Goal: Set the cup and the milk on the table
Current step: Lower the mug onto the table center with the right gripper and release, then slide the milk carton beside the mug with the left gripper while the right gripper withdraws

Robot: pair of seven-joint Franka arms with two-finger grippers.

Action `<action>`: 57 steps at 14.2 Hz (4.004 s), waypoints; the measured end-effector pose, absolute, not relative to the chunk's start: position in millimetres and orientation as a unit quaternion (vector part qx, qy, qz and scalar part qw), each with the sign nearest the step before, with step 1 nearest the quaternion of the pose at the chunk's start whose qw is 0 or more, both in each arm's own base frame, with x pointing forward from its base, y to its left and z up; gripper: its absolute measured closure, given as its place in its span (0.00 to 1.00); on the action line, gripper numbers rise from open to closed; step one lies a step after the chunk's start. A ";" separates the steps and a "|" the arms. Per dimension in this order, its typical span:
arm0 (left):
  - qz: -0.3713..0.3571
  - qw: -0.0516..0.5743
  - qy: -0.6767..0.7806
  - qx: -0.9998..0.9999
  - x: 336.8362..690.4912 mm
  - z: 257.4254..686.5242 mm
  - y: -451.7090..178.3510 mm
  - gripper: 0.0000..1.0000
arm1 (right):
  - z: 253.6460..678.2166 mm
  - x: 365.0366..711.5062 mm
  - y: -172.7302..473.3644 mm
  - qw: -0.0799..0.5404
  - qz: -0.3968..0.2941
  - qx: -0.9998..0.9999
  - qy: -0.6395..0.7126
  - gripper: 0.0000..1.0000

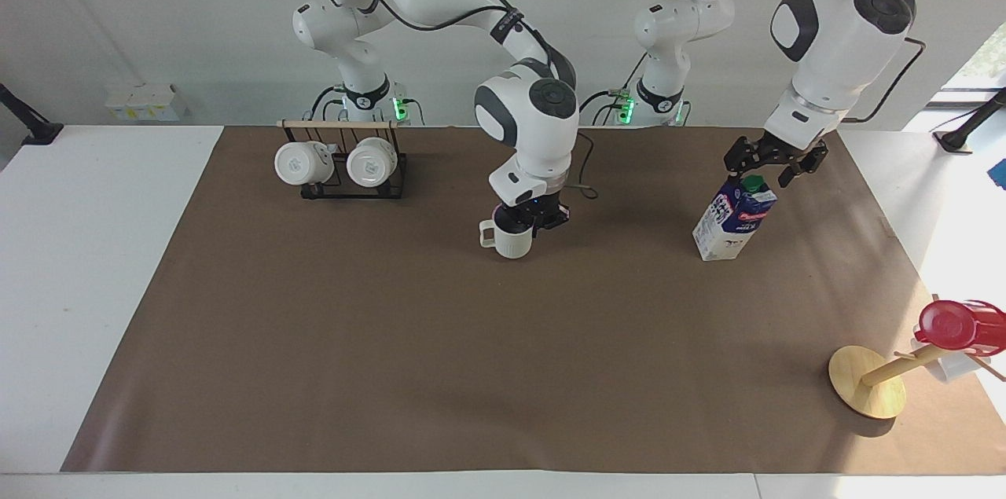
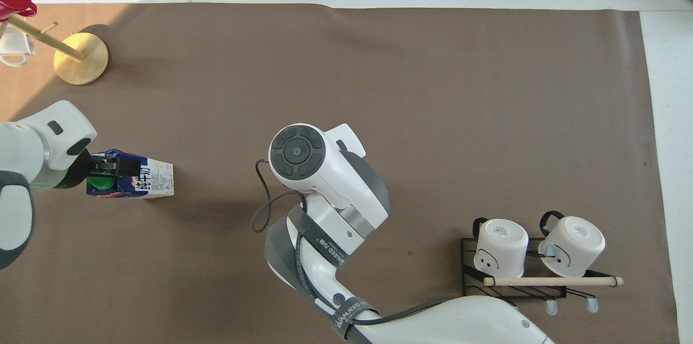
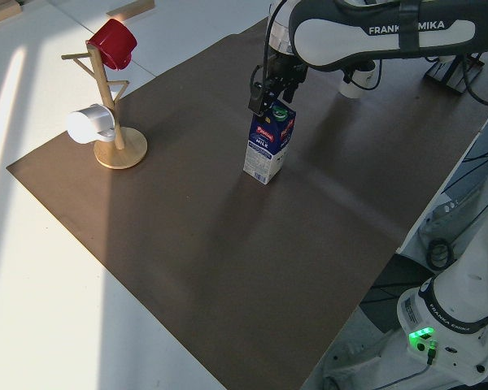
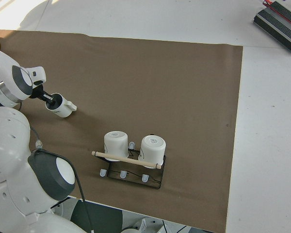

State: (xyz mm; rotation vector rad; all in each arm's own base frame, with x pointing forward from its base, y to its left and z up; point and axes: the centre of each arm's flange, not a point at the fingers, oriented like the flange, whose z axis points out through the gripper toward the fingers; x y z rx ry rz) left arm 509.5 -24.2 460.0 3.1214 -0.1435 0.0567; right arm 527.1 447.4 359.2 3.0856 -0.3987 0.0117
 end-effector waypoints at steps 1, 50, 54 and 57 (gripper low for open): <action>0.019 0.008 -0.048 0.999 509.4 459.1 -24.1 0.00 | 361.3 528.2 447.6 0.014 0.005 0.991 -0.132 0.96; 0.045 0.006 0.028 0.999 475.9 455.2 -284.1 0.57 | 669.4 547.1 56.4 0.017 0.026 0.997 -0.074 0.00; 0.045 0.005 0.023 0.999 476.0 455.1 -284.2 0.55 | 666.9 544.6 53.4 0.019 0.013 0.997 -0.076 0.00; 0.043 0.003 0.001 0.999 476.4 452.8 -284.4 0.33 | 665.1 542.0 54.6 0.021 0.002 0.997 -0.075 0.00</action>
